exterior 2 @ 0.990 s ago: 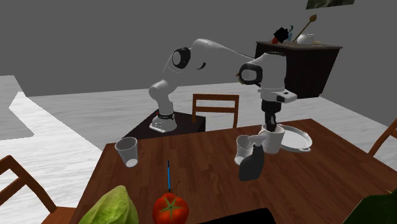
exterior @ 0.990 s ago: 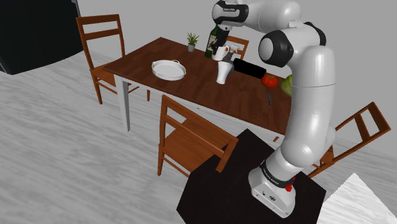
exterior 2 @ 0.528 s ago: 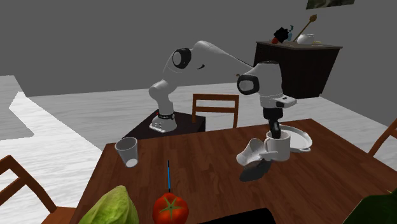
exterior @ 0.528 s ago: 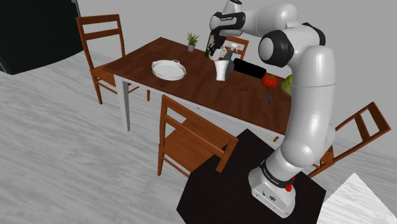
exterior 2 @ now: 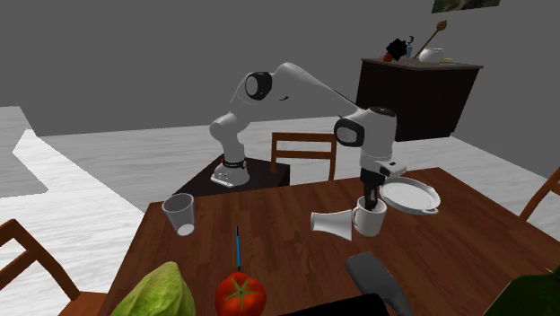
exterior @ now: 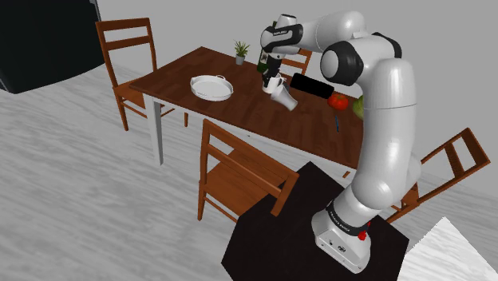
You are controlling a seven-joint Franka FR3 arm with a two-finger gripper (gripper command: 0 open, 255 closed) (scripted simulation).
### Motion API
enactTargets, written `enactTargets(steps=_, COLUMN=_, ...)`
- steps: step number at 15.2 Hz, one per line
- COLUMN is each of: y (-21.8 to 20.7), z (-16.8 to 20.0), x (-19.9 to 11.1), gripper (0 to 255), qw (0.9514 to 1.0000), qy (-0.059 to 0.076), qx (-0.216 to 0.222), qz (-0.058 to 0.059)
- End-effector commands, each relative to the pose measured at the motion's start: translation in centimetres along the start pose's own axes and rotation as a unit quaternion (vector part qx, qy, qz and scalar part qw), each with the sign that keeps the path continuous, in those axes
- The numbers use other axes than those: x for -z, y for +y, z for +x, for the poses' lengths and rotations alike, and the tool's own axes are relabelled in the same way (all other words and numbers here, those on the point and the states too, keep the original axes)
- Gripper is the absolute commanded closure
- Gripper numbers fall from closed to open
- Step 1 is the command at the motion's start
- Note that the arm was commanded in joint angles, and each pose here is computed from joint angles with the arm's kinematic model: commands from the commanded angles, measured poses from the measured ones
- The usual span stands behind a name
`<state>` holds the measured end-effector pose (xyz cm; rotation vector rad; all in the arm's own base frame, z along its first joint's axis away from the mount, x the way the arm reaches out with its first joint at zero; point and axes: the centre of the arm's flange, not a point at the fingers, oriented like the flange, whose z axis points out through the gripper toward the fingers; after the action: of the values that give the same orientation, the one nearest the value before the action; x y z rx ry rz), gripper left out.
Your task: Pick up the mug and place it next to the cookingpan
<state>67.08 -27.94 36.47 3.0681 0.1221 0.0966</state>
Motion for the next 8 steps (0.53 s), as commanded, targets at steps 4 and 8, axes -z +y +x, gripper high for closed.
enactTargets(steps=4, y=-0.01, z=-0.14, x=-0.29, gripper=255, qw=1.0000, qy=-0.004, qx=-0.001, qz=0.002)
enactTargets(steps=8, y=-0.01, z=-0.19, x=-0.30, gripper=0, qw=1.0000, qy=-0.004, qx=-0.001, qz=0.002)
